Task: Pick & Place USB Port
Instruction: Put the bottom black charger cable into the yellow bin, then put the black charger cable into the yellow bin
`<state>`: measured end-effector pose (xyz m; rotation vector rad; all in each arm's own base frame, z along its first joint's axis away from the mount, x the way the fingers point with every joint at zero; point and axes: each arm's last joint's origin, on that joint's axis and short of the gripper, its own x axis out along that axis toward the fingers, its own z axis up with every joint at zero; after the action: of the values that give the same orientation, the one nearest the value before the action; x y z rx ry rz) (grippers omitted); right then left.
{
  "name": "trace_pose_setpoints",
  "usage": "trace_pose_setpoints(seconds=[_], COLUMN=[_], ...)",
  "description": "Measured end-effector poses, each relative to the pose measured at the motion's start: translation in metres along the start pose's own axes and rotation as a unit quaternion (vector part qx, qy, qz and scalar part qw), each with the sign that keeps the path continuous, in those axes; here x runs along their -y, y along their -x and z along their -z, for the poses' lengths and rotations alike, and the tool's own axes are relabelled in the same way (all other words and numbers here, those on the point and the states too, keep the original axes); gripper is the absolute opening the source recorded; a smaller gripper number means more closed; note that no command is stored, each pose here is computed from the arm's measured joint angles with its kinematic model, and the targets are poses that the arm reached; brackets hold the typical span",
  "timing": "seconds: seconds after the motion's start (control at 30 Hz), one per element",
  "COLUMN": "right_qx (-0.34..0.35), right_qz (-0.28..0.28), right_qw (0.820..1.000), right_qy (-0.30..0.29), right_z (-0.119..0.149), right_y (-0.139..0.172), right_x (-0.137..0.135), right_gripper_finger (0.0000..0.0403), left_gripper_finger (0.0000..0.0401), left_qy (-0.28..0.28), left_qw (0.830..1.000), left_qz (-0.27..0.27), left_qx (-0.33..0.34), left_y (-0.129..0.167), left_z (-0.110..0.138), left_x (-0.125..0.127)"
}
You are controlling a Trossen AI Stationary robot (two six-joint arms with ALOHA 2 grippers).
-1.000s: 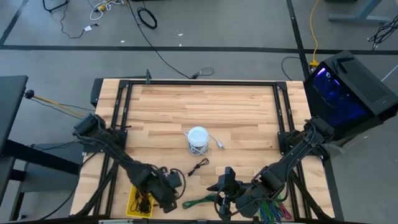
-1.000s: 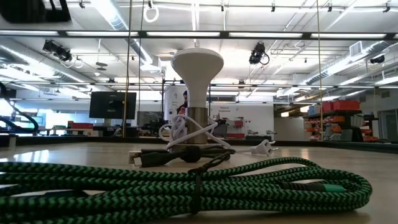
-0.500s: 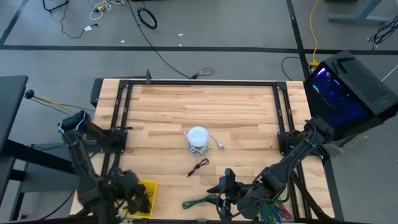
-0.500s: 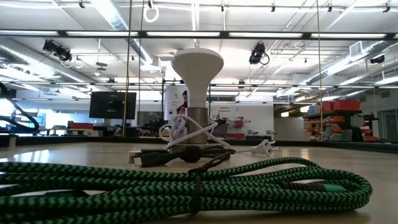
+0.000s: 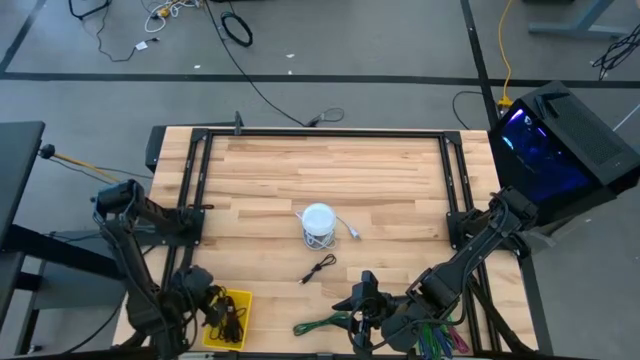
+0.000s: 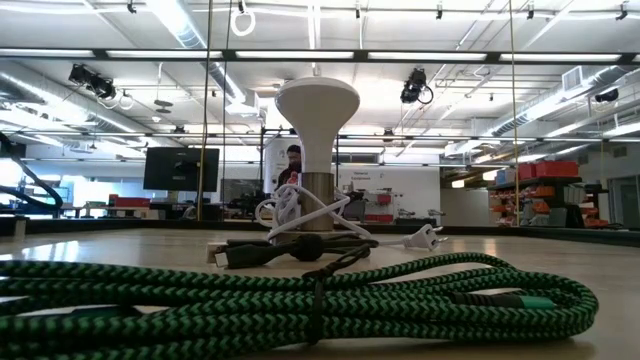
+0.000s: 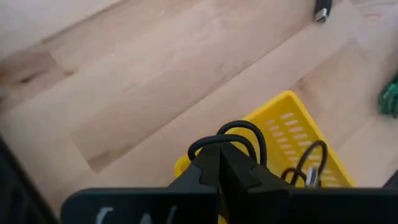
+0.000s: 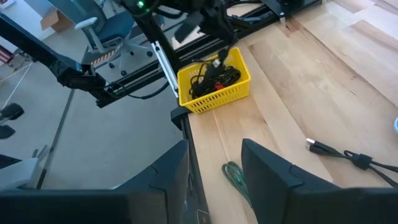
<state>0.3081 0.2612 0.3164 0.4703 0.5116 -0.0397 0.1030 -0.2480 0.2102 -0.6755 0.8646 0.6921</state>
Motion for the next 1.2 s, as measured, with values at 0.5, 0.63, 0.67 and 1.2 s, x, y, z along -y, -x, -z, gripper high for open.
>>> trace_pose_setpoints(seconds=[0.5, 0.63, 0.67, 1.2], right_qx=[0.0, 0.0, 0.0, 0.009], right_qz=[0.0, 0.0, 0.0, 0.013], right_qw=[1.0, 1.0, 1.0, 1.0], right_qy=[0.002, 0.002, 0.002, 0.013], right_z=[0.0, 0.0, 0.0, 0.0], right_y=[0.0, 0.0, 0.0, 0.0], right_x=[0.0, 0.0, 0.0, 0.001], right_gripper_finger=[0.0151, 0.0151, 0.0151, 0.0151], left_gripper_finger=[0.0051, 0.0061, 0.0062, 0.0064], left_qy=[0.007, 0.006, -0.001, -0.11], left_qw=[1.0, 1.0, 1.0, 0.983], left_qz=[0.014, 0.008, 0.004, 0.023], left_qx=[-0.001, -0.01, -0.012, 0.144], left_y=[-0.013, -0.013, -0.013, -0.005], left_z=[-0.004, -0.004, -0.004, -0.088], left_x=[0.007, 0.007, 0.006, 0.016])
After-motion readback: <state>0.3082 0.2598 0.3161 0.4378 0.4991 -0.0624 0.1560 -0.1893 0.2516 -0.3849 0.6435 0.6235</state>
